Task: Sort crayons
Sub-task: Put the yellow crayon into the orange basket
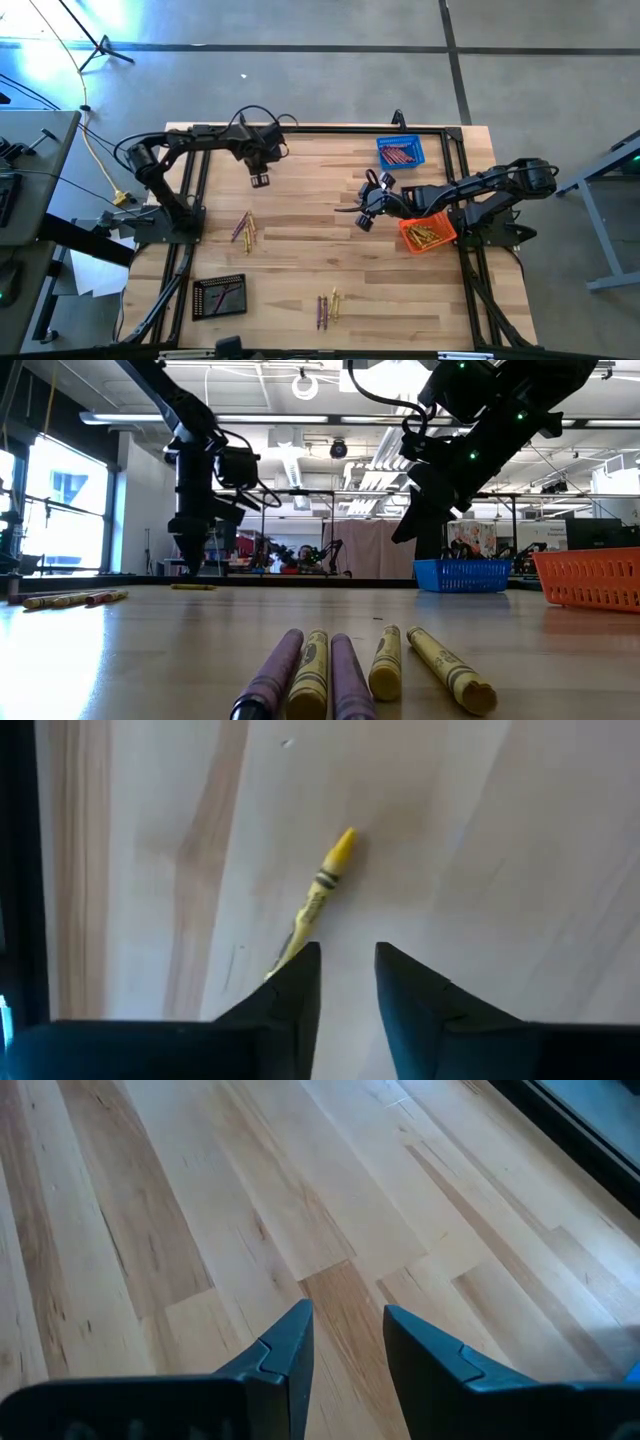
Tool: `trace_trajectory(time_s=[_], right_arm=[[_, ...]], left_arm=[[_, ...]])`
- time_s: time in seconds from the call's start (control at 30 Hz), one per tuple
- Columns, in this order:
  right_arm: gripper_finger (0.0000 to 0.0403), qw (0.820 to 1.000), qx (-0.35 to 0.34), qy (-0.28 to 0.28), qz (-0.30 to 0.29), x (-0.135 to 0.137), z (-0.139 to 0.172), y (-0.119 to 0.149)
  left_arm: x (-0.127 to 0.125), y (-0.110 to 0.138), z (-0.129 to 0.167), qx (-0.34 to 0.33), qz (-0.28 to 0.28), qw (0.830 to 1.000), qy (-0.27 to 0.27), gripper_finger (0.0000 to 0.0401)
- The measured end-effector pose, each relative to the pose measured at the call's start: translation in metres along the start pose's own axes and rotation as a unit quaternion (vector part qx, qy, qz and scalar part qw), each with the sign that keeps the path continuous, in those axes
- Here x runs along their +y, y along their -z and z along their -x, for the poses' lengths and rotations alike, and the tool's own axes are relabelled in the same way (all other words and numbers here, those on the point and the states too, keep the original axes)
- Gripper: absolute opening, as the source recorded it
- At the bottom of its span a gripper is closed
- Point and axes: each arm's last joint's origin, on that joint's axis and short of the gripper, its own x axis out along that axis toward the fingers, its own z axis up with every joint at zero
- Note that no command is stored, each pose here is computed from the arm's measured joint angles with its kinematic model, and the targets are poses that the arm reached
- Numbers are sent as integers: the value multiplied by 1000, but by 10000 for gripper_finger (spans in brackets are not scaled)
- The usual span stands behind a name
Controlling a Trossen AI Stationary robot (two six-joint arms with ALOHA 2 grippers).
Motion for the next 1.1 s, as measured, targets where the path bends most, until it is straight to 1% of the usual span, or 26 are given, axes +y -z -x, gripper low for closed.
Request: trace_trajectory(time_s=[0.13, 0.3, 0.4, 0.63, 0.77, 0.87, 0.93, 1.0, 1.1], right_arm=[[110, 1000, 0, 0, 0, 0, 0, 0], [110, 1000, 0, 0, 0, 0, 0, 0], [110, 1000, 0, 0, 0, 0, 0, 0], [110, 1000, 0, 0, 0, 0, 0, 0], [110, 1000, 0, 0, 0, 0, 0, 0], [110, 1000, 0, 0, 0, 0, 0, 0], [110, 1000, 0, 0, 0, 0, 0, 0], [110, 1000, 0, 0, 0, 0, 0, 0], [110, 1000, 0, 0, 0, 0, 0, 0]], left_arm=[[7, 2, -5, 3, -7, 1000, 6, 119], [10, 3, -20, 28, -39, 999, 14, 143], [11, 2, -29, 39, -53, 998, 14, 147], [13, 2, -36, 50, -51, 997, 16, 147], [15, 3, -37, 41, -47, 997, 38, 147], [15, 4, -38, 33, -35, 997, 56, 142], [15, 4, -38, 32, -24, 997, 59, 132], [14, 4, -38, 33, -13, 998, 60, 116], [14, 4, -38, 35, 14, 997, 64, 82]])
